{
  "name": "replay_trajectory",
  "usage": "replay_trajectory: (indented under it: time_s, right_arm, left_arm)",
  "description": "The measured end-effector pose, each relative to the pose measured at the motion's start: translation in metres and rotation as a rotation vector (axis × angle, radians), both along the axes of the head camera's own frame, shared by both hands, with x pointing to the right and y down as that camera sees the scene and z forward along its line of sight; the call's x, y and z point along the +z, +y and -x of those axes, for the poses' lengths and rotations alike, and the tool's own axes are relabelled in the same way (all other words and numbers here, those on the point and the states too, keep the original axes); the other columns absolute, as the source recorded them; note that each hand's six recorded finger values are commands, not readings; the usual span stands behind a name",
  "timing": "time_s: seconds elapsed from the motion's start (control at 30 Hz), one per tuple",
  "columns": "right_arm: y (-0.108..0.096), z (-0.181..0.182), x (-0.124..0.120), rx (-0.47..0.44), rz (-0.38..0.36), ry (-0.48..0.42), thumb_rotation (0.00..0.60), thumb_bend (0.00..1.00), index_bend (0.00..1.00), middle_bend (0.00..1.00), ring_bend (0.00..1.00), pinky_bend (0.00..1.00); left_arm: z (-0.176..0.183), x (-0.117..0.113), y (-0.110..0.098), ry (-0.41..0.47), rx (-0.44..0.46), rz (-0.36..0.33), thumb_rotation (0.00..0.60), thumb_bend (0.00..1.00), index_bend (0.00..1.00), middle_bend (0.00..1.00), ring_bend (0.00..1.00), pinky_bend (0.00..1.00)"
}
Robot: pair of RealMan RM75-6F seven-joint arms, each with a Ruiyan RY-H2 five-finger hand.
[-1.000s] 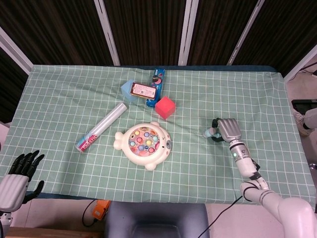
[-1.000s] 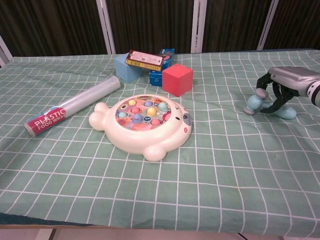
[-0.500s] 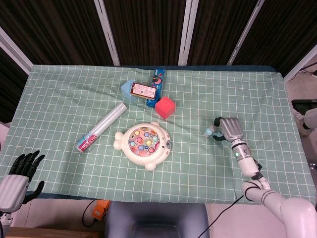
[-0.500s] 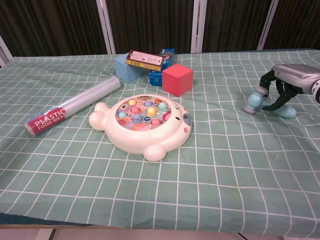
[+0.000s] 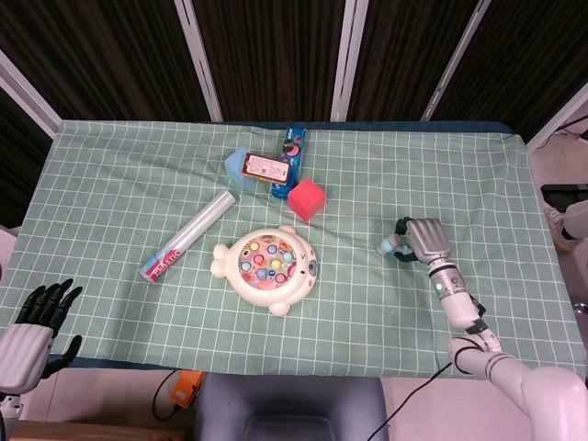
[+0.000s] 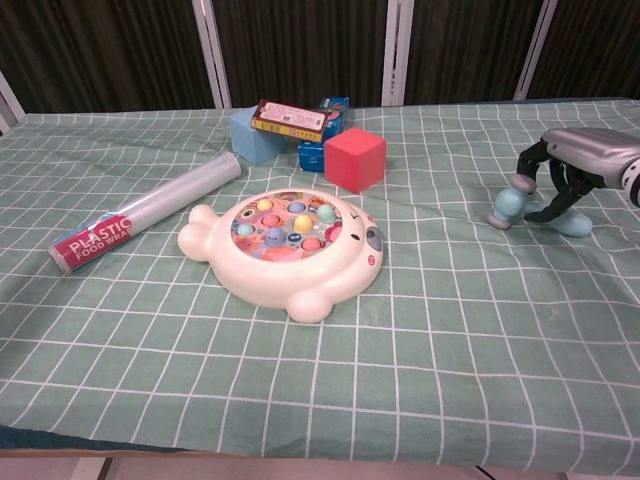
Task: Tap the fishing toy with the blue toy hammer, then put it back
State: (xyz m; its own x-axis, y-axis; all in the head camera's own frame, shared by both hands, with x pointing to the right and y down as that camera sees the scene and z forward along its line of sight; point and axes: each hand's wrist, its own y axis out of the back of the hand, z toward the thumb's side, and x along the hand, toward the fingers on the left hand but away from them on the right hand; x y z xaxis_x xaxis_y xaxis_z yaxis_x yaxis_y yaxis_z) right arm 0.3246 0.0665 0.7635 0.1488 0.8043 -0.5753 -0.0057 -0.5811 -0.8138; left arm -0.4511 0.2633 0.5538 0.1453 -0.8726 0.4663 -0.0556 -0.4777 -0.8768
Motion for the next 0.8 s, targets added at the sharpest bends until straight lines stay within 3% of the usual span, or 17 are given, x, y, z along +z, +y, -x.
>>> replay_trajectory:
  time_s: [0.47,0.8]
  right_arm:
    - [0.0,-0.003,-0.006,0.003,-0.011,-0.004,0.6,0.32,0.55,0.51,0.69,0.7]
    - [0.0,-0.008,-0.023,0.007,-0.059,-0.029,0.6,0.31,0.52,0.49,0.69,0.7]
  left_arm:
    - [0.0,-0.001,0.0,0.005,0.004,-0.003,0.6,0.41,0.0,0.02,0.0,0.07]
    - [0.0,-0.001,0.0,0.005,0.004,-0.005,0.6,0.41,0.0,0.01,0.0,0.07]
